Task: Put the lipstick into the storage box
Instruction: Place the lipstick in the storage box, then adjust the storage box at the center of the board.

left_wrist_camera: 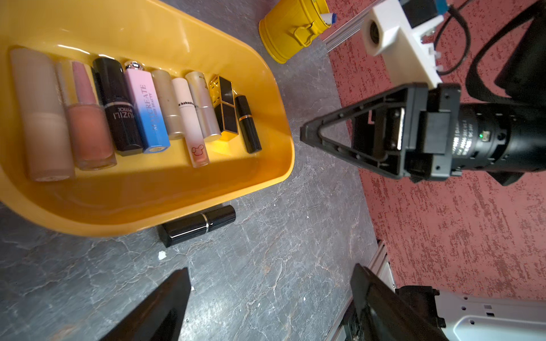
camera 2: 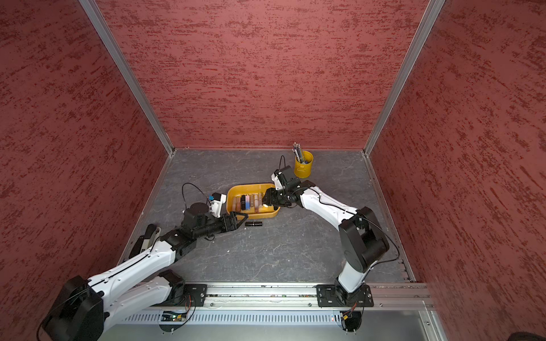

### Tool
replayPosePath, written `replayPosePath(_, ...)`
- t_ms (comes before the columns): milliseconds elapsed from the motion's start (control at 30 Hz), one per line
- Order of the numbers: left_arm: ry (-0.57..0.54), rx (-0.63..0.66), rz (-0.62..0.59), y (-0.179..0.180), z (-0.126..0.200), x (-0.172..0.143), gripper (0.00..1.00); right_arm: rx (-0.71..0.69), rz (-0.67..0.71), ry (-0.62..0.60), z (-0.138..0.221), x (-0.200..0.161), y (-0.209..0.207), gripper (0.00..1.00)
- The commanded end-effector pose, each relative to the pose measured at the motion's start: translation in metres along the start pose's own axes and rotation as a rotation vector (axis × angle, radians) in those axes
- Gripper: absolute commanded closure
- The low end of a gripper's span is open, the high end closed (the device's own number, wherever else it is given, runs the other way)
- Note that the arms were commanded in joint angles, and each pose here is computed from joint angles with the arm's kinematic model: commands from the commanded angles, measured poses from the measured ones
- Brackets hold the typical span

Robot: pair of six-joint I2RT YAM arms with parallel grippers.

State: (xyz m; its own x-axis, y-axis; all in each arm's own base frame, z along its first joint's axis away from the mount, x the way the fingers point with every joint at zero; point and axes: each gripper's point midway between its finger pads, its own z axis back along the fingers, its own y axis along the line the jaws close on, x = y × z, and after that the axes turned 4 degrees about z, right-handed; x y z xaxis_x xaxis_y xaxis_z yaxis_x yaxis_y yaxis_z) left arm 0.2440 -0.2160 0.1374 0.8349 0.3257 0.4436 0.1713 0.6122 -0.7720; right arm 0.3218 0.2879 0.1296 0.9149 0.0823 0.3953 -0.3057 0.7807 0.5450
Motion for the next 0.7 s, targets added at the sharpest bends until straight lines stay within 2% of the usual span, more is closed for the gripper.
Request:
replayPosePath(0, -0.003, 0.003, -0.004, 0.004, -0.003, -0.004, 0.10, 0.107, 0.070, 0.060, -0.005, -0.031, 0.021, 0.43)
replayPosePath(100, 0.006, 0.021, 0.008, 0.009, -0.004, -0.008, 0.10, 0.118, 0.151, 0.146, -0.016, -0.063, 0.028, 0.40)
replayPosePath(233, -0.016, 0.078, 0.034, 0.018, 0.000, -0.006, 0.10, 0.041, 0.287, 0.232, -0.030, -0.091, 0.025, 0.34)
replayPosePath(400, -0.073, 0.131, 0.051, 0.027, 0.014, 0.001, 0.10, -0.058, 0.331, 0.263, -0.044, -0.092, 0.006, 0.31)
replayPosePath(667, -0.084, 0.144, 0.060, 0.032, 0.021, 0.001, 0.09, -0.141, 0.393, 0.271, -0.069, -0.078, -0.010, 0.27)
